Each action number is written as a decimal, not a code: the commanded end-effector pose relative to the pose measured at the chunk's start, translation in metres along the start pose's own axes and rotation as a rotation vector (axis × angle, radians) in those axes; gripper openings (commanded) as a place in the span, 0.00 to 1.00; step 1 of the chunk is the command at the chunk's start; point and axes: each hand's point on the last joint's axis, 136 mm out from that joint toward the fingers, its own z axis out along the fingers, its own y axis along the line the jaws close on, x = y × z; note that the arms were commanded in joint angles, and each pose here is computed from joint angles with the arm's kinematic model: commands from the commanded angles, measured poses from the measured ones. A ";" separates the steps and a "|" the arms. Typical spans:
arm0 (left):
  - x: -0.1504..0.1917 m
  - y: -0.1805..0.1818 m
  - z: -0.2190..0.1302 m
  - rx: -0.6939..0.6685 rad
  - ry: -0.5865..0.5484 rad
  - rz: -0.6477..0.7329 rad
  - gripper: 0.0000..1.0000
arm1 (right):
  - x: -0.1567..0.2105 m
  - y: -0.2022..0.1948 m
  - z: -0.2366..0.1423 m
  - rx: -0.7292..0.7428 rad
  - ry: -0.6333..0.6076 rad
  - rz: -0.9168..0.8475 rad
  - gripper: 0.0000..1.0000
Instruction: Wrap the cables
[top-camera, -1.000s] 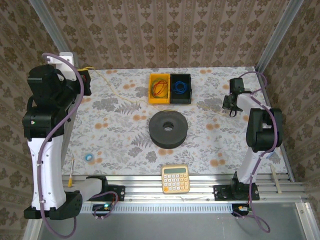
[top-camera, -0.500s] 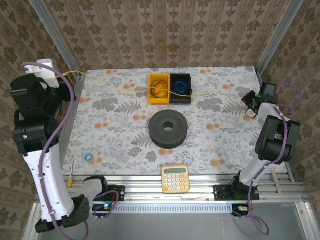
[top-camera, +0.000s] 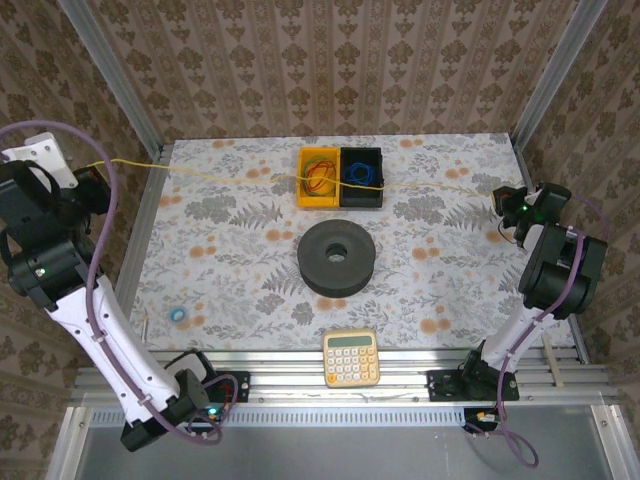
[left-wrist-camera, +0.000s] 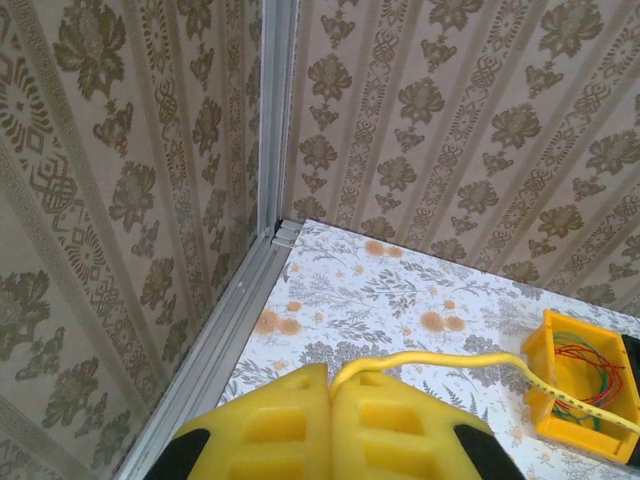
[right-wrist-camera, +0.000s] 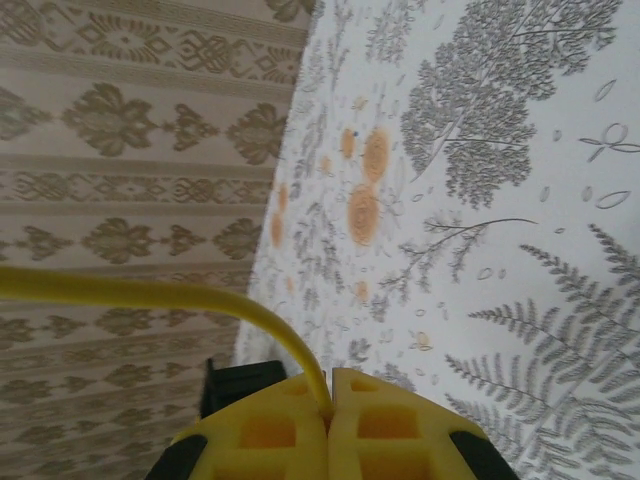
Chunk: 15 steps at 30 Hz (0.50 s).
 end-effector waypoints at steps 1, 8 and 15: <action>-0.032 0.017 -0.013 -0.085 -0.111 -0.003 0.00 | -0.034 -0.022 -0.006 -0.024 -0.114 0.119 0.00; -0.043 0.027 -0.020 -0.119 -0.141 -0.029 0.00 | -0.046 -0.036 0.001 -0.130 -0.132 0.269 0.00; -0.057 0.033 -0.028 -0.110 -0.191 -0.079 0.00 | -0.048 -0.033 0.006 -0.171 -0.122 0.293 0.00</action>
